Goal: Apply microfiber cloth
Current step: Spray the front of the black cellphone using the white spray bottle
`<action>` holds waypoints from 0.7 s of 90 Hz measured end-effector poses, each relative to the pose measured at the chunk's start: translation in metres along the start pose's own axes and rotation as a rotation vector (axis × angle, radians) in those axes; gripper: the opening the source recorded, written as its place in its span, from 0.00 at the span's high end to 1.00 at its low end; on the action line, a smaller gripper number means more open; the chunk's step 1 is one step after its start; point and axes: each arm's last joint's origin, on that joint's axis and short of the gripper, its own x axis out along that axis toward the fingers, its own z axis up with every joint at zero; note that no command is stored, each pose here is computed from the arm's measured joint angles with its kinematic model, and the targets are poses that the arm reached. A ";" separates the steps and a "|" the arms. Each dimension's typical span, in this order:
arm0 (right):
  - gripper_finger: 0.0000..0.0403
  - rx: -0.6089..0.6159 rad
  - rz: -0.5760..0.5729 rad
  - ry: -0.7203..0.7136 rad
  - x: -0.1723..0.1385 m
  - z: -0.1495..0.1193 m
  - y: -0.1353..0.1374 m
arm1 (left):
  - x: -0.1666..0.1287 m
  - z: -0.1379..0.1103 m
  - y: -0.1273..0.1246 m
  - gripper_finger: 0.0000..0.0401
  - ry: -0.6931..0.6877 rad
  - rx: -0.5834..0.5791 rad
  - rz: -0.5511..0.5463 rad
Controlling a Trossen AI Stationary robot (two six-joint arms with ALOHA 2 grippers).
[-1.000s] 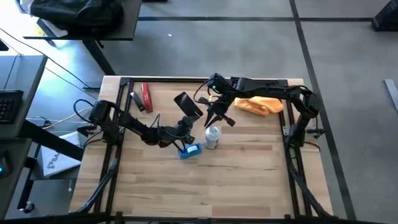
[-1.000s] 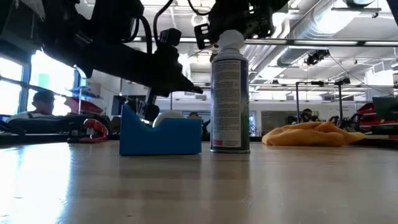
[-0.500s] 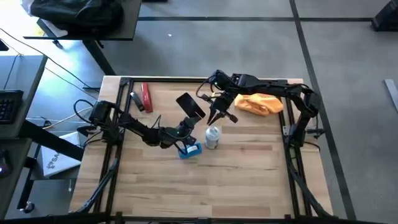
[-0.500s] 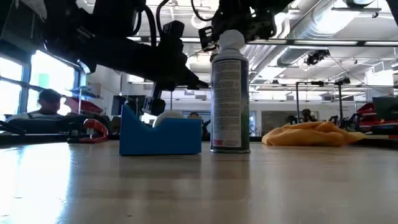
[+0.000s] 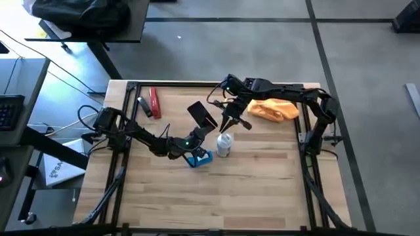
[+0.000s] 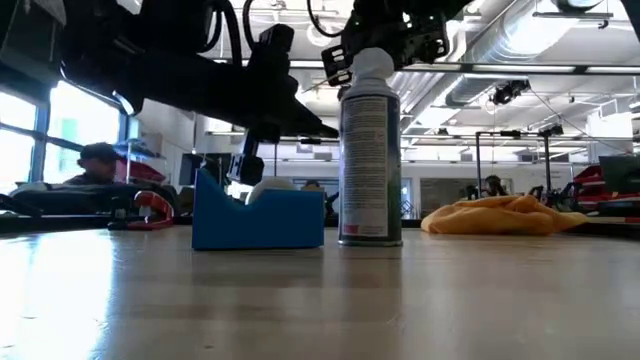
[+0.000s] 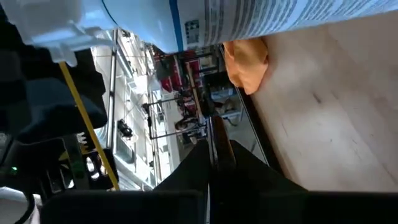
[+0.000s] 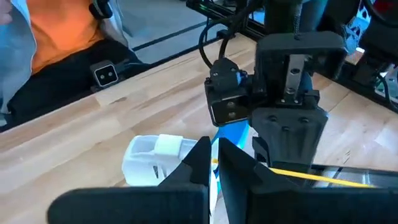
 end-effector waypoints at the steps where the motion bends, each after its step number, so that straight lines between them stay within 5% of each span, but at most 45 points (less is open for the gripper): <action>1: 1.00 0.003 -0.001 0.002 0.000 0.000 0.000 | 0.000 0.000 0.000 0.97 -0.001 0.008 0.000; 13: 1.00 0.041 -0.008 0.020 0.002 0.001 0.001 | 0.004 -0.004 0.000 0.97 -0.004 0.084 0.004; 63: 1.00 0.116 -0.018 0.069 0.002 -0.001 0.003 | 0.002 -0.004 0.008 0.97 0.013 0.007 0.066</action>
